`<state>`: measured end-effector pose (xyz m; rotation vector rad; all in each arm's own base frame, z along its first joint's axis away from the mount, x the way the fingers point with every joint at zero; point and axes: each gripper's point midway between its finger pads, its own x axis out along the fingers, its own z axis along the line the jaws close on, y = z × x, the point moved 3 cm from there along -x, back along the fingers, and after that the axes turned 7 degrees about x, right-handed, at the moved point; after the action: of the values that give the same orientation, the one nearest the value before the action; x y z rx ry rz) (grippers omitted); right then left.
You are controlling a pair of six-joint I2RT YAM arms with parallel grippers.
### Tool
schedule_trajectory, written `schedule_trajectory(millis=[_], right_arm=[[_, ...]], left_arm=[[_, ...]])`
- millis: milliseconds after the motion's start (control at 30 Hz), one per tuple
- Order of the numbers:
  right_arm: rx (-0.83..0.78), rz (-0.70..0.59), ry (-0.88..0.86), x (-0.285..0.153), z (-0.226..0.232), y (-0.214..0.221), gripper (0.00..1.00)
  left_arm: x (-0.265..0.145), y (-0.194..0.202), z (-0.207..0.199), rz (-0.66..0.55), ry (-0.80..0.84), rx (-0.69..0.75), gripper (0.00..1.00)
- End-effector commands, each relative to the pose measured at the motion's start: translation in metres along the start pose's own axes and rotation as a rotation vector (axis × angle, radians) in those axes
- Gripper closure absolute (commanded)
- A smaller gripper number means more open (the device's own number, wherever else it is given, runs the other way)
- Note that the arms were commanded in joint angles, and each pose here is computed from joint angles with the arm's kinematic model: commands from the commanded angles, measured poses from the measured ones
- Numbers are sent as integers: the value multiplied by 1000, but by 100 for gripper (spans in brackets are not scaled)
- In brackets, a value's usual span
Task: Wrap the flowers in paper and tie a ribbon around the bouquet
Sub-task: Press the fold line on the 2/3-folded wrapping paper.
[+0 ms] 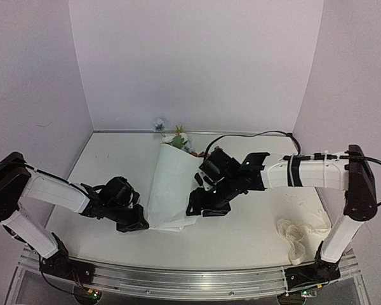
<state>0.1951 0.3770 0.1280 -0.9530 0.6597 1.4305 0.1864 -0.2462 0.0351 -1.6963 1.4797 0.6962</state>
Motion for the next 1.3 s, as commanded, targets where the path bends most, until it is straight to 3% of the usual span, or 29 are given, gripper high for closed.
schedule_trajectory(millis=[0,200,333,433,567,700,1033,1267], right_arm=[[67,-80,23,-12,-29,-22,33],[154,-146,-60,-2,-36,-69,30],[163,-171,-90,1,-30,-95,36],[161,-175,-112,5,-22,-108,53],[133,-182,-128,6,-13,-119,84],[50,-170,-121,5,-4,-126,100],[-120,-106,-152,20,11,-145,100],[-97,-92,-148,33,3,-158,100]], left_arm=[[-7,-4,-7,8,-4,31,100],[-8,-7,-10,8,-3,46,100],[-7,-7,-11,10,-3,49,100],[-7,-8,-12,8,0,49,100],[-8,-9,-15,7,5,57,100],[-13,-15,-23,-4,15,85,99],[-35,-39,-53,-72,64,166,89],[-9,-39,-61,11,117,222,93]])
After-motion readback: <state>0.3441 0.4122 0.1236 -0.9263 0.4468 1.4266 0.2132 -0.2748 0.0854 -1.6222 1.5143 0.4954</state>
